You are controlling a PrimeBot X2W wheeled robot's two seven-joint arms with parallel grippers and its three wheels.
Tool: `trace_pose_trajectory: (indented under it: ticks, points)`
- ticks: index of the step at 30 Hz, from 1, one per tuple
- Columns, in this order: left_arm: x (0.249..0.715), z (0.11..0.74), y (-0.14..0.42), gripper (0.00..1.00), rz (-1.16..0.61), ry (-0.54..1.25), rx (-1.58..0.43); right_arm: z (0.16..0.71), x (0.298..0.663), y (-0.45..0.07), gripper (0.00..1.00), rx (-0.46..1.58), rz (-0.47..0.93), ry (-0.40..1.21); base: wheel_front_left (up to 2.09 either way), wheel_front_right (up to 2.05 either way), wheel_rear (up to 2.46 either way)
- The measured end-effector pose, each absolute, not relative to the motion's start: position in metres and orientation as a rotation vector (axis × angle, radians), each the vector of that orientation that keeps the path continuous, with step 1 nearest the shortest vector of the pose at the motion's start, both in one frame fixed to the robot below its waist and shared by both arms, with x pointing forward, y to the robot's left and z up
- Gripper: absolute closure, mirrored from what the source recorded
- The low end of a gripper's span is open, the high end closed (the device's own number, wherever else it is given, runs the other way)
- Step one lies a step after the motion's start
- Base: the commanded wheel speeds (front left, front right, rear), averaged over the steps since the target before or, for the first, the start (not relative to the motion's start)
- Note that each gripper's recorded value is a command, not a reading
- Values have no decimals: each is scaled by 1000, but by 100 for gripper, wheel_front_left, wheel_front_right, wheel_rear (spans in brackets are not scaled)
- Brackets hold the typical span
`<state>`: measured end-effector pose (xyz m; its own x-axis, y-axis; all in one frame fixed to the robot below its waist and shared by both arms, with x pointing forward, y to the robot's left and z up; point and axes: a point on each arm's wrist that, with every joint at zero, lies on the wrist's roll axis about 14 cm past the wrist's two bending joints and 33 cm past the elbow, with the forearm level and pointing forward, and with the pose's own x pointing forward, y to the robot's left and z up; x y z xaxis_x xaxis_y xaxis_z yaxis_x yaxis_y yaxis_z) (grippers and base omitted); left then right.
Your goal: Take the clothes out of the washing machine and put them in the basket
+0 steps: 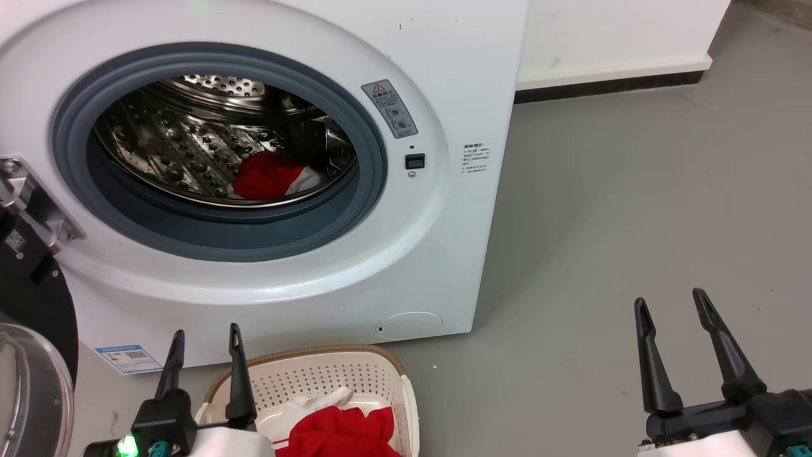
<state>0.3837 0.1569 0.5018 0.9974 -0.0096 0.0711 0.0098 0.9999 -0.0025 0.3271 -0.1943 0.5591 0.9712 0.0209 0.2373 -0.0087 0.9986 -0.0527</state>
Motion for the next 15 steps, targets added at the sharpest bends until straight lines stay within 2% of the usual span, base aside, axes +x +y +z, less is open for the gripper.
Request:
trace_pose_trajectory:
  ticks: [10, 15]
  points:
    - [370, 511, 165, 0, 18, -100, -3, 557, 326, -195, 0, -19, 14, -236, 0, 0, 0]
    - [389, 510, 159, 0, -18, -100, 2, 554, 330, -193, 0, -15, 17, -226, 0, 0, 0]
